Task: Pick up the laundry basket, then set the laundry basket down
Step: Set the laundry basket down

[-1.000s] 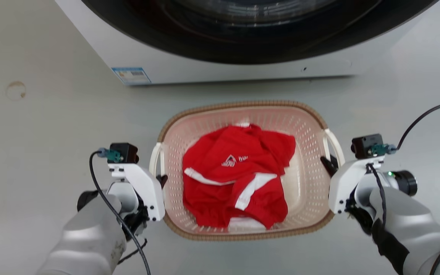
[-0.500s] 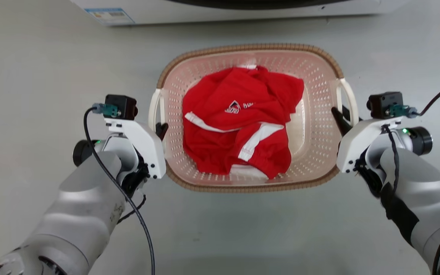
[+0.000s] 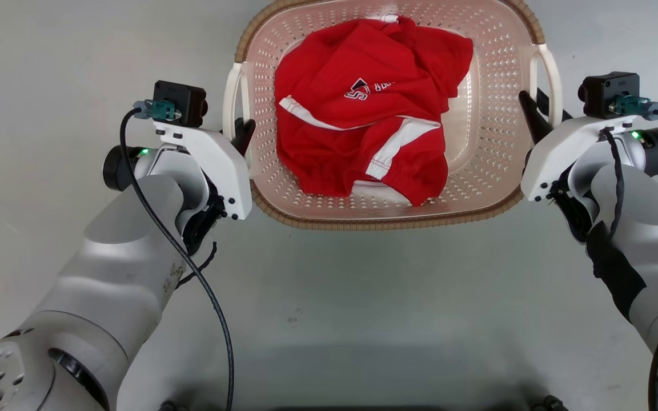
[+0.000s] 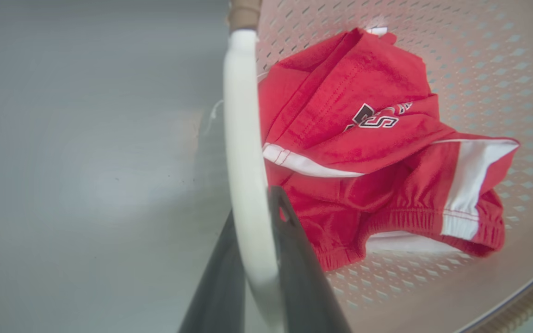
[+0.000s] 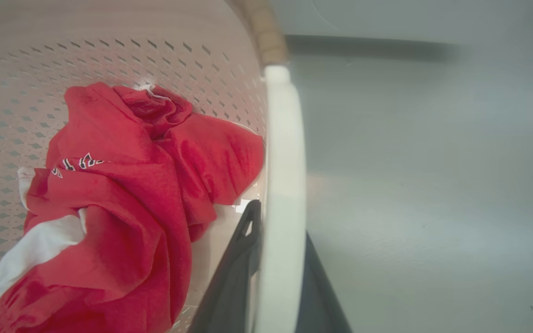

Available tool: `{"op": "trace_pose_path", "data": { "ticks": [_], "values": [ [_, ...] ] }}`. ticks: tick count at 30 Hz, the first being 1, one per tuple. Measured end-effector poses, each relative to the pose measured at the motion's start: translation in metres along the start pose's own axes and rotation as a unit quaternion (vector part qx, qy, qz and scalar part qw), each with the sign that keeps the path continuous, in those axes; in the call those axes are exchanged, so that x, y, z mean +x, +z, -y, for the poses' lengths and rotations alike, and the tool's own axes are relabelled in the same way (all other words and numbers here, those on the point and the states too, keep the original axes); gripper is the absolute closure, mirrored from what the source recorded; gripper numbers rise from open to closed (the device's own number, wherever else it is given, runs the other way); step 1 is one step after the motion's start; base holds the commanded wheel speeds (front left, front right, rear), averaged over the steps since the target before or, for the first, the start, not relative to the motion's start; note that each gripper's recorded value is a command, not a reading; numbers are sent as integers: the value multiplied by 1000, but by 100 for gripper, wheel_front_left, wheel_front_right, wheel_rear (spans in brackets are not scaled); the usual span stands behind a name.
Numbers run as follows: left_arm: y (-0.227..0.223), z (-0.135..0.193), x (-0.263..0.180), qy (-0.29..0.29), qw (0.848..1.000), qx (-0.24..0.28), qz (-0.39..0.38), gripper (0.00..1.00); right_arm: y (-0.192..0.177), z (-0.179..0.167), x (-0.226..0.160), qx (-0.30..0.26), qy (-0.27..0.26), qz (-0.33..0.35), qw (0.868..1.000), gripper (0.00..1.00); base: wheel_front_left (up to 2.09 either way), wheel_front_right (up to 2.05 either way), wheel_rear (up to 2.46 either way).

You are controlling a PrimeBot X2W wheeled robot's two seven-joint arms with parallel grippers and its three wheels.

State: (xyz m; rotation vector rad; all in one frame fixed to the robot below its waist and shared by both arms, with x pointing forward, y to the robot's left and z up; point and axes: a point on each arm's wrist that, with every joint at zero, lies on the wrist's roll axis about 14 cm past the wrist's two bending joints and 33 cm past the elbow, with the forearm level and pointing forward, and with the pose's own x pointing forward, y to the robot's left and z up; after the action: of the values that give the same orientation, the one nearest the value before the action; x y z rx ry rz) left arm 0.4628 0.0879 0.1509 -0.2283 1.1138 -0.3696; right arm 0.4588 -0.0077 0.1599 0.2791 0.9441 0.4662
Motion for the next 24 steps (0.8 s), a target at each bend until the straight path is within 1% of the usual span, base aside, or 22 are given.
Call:
{"op": "trace_pose_path", "data": {
  "ticks": [6, 12, 20, 21, 22, 23, 24],
  "values": [
    [-6, -7, 10, 1, 1000, 11, 3, 100, -9, 7, 13, -3, -3, -4, 1000, 100, 0, 0, 0],
    [3, -14, 17, 2, 999, 21, 31, 100, 3, 16, 25, -9, -1, 24, 1000, 100, 0, 0, 0],
    [4, -14, 18, 0, 999, 16, 39, 100, 9, 20, 28, -10, -5, 40, 999, 100, 0, 0, 0],
    [4, -14, 18, -2, 999, 15, 39, 100, 10, 20, 28, -10, -4, 42, 999, 71, 0, 0, 0],
    [5, -12, 17, -4, 999, 13, 40, 53, 10, 19, 28, -12, -1, 44, 999, 0, 0, 0, 0],
    [6, -7, 16, -15, 999, 15, 43, 0, 11, 18, 27, -25, 5, 48, 999, 0, 0, 0, 0],
    [7, -9, 15, -17, 999, 19, 44, 0, 8, 21, 26, -30, 3, 44, 999, 0, 0, 0, 0]
  ]
}}
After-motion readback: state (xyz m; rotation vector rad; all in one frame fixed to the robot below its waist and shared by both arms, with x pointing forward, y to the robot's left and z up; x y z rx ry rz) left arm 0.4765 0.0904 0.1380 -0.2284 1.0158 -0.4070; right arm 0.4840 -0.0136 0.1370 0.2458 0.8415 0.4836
